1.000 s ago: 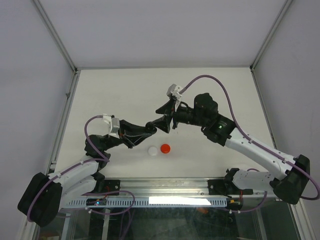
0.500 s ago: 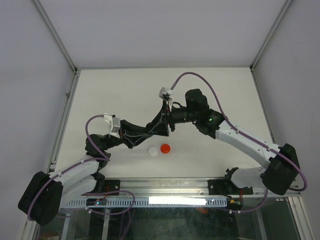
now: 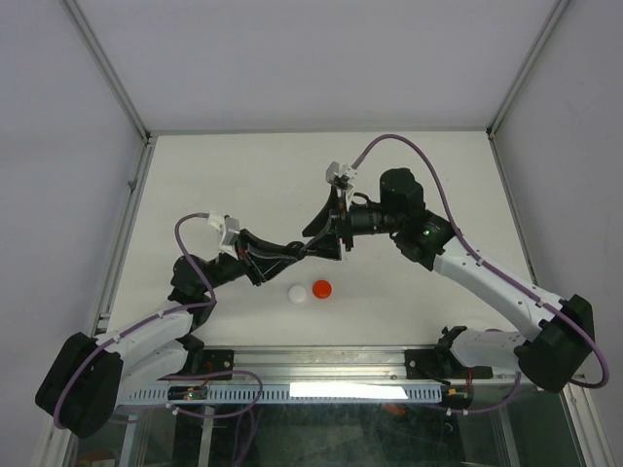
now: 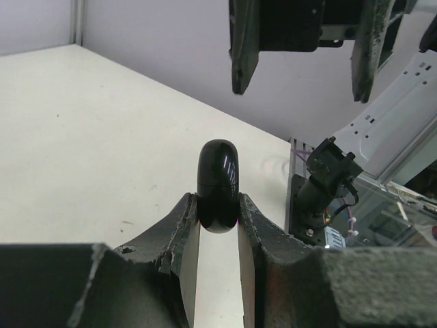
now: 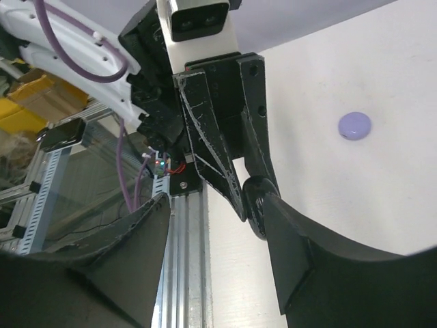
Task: Insert the wireless bluetooth earbuds into the charging case
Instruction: Close the charging case, then place the charging case at the center of the board.
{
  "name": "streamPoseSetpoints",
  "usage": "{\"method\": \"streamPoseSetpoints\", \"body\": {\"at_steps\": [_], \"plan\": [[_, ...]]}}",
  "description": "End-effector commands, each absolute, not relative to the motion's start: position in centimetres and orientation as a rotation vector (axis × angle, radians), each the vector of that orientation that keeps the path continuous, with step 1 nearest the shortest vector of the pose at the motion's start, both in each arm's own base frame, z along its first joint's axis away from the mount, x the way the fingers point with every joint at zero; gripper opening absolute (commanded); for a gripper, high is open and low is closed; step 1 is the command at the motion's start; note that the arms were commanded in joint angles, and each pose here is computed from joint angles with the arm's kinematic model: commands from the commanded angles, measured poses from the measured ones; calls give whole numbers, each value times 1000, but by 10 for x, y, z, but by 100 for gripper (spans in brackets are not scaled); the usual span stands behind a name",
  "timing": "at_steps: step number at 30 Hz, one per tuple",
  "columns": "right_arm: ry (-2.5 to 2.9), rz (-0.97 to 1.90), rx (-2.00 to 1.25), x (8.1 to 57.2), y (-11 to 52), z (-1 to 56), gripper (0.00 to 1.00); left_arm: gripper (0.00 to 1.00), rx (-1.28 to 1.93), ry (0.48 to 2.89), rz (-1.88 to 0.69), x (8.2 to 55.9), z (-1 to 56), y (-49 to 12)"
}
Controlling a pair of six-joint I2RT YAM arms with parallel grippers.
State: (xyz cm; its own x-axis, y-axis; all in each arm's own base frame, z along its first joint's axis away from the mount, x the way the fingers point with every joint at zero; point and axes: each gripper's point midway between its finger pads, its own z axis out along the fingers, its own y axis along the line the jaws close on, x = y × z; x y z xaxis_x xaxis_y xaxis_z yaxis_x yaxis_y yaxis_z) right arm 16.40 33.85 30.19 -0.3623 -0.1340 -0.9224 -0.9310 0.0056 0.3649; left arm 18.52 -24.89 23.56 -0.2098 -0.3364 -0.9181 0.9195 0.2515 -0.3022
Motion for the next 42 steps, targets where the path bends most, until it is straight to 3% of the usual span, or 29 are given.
{"method": "streamPoseSetpoints", "body": {"at_steps": [1,13,28,35,38,42], "plan": [[1581,1252,-1024,187,325,313,61,0,494,1372,-1318,202,240,-249],[1788,682,-614,244,245,268,65,0,117,1931,-1313,240,146,-253],[1770,574,-514,234,206,264,67,9,-49,2352,-1241,259,52,-274],[1799,522,-472,237,196,259,68,28,-93,2428,-1120,258,38,-263],[1814,485,-436,239,188,258,71,45,-104,2422,-1023,263,41,-252],[1844,415,-372,242,173,254,81,59,-121,2380,-905,271,58,-236]]}}
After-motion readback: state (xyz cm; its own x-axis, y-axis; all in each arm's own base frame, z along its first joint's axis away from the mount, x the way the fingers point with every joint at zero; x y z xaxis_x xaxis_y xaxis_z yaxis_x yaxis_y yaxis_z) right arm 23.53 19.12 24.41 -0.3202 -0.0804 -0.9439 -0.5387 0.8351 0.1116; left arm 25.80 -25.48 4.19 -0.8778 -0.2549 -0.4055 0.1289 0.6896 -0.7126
